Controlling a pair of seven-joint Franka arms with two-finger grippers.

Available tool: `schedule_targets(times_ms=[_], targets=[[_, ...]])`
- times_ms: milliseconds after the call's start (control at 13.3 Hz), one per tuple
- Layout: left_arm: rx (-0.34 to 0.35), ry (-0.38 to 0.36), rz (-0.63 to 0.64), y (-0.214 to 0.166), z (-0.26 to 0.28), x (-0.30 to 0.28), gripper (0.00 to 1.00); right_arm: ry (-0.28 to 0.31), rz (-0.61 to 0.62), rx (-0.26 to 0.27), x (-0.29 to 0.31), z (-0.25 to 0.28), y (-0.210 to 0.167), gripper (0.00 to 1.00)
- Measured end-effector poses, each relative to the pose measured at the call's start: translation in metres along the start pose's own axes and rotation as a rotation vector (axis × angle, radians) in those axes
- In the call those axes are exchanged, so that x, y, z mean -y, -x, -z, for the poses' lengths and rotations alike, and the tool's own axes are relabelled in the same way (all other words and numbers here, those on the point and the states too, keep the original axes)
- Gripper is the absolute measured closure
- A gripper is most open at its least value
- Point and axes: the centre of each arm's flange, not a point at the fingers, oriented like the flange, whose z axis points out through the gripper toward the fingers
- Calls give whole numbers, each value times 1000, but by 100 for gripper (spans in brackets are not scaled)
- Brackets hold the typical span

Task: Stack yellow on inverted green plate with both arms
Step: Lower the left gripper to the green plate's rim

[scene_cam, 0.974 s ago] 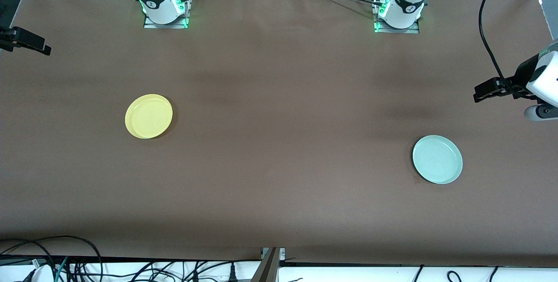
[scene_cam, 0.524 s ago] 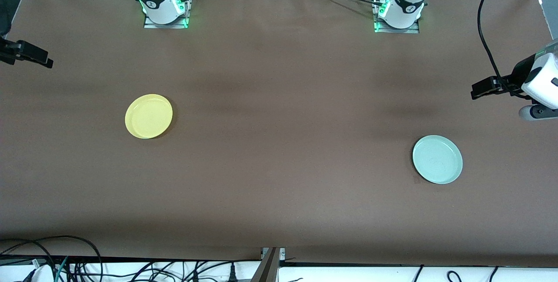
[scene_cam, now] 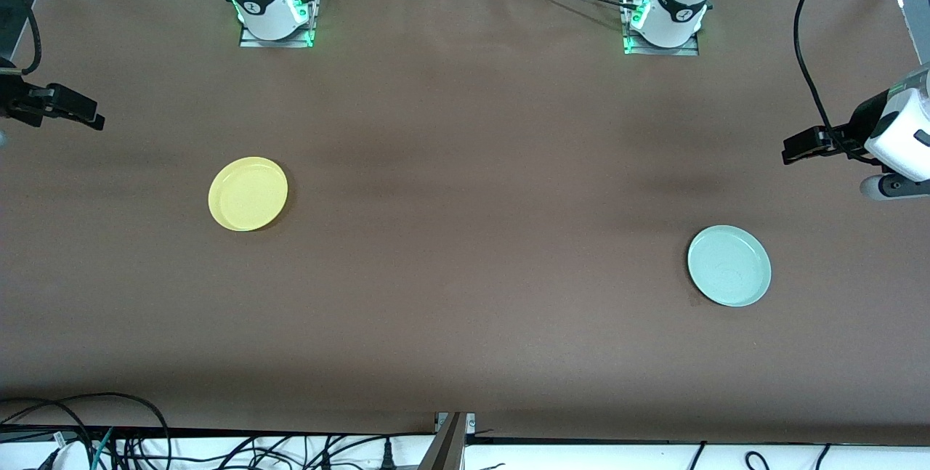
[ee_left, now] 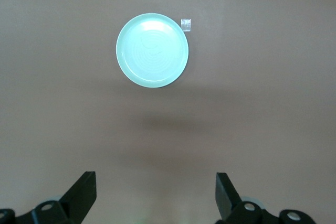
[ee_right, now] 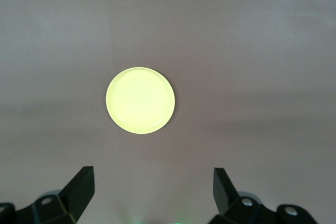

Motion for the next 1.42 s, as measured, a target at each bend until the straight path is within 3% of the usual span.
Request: schedule_targets(times_ms=[375,674,1124,1423], targets=[[-9,8,22,-8,-43,15,0,-1,-1,6,0,0,1,0],[-59,9,39,-32,-130,26,0,-2,1,5,1,0,1,0],[-22,-17,44,-81,-268,72,0,-7,3,6,2,0,1,0],[-53,-14,26,-97,-320,126,0,-11,3,8,3,0,1,0]])
